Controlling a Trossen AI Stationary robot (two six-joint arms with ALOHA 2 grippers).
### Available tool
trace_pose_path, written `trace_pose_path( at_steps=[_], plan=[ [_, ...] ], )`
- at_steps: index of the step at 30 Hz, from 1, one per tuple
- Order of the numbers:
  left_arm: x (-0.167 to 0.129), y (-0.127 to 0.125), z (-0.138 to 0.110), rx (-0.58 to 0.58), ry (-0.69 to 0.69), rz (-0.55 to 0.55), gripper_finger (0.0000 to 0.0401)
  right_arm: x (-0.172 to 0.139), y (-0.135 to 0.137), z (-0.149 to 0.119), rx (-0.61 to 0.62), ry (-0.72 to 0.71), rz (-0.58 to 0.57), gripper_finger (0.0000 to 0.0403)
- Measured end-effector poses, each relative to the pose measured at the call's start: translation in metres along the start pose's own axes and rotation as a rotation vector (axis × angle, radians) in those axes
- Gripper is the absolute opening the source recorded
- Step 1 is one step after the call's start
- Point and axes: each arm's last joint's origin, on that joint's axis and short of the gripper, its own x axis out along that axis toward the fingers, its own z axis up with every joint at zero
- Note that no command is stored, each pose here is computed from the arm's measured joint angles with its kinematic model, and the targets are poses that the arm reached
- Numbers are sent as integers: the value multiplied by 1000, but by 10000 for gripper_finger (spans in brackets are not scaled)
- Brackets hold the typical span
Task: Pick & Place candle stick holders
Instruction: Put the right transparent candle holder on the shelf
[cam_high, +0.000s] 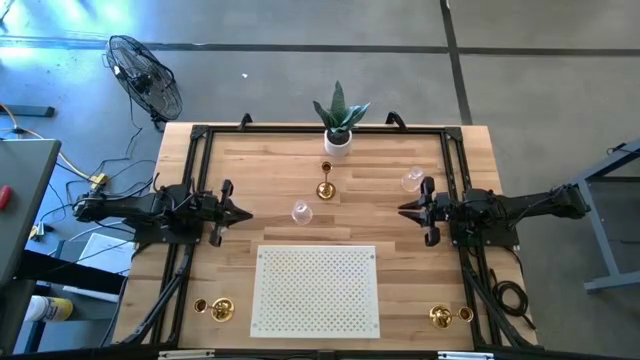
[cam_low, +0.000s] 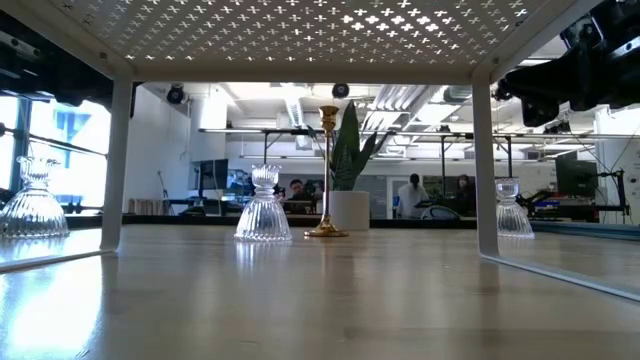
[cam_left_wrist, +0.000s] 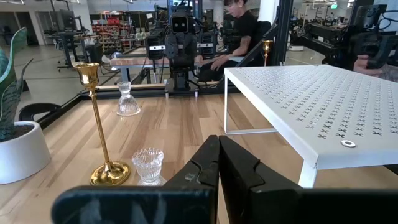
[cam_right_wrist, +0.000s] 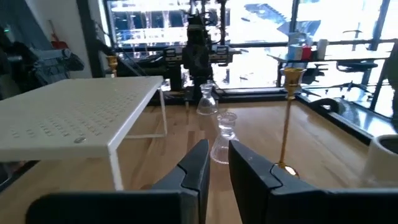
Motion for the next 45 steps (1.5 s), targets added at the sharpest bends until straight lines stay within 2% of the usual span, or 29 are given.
trace_pose_path(
  at_steps=[6, 12, 18, 22, 29, 34, 37, 40, 45],
  plan=[
    [0, 0, 0, 0, 0, 0, 1, 0, -2, 1, 65, -19, -77, 80],
    [0, 0, 0, 0, 0, 0, 1, 0, -3, 2, 116, -26, -98, 156],
    [0, 0, 0, 0, 0, 0, 1, -1, -7, 12, 45, -57, -255, 250],
    [0, 0, 0, 0, 0, 0, 1, -3, -7, 25, -35, -81, -253, 288],
    [0, 0, 0, 0, 0, 0, 1, -3, -4, 69, -113, -87, -238, 299],
    [0, 0, 0, 0, 0, 0, 1, 3, -2, 112, -176, 5, -269, 299],
    [0, 0, 0, 0, 0, 0, 1, 9, -2, 140, -197, 113, -323, 299],
    [0, 0, 0, 0, 0, 0, 1, 13, -2, 168, -166, 226, -405, 299],
    [0, 0, 0, 0, 0, 0, 1, 16, -3, 215, -34, 364, -548, 299]
  ],
)
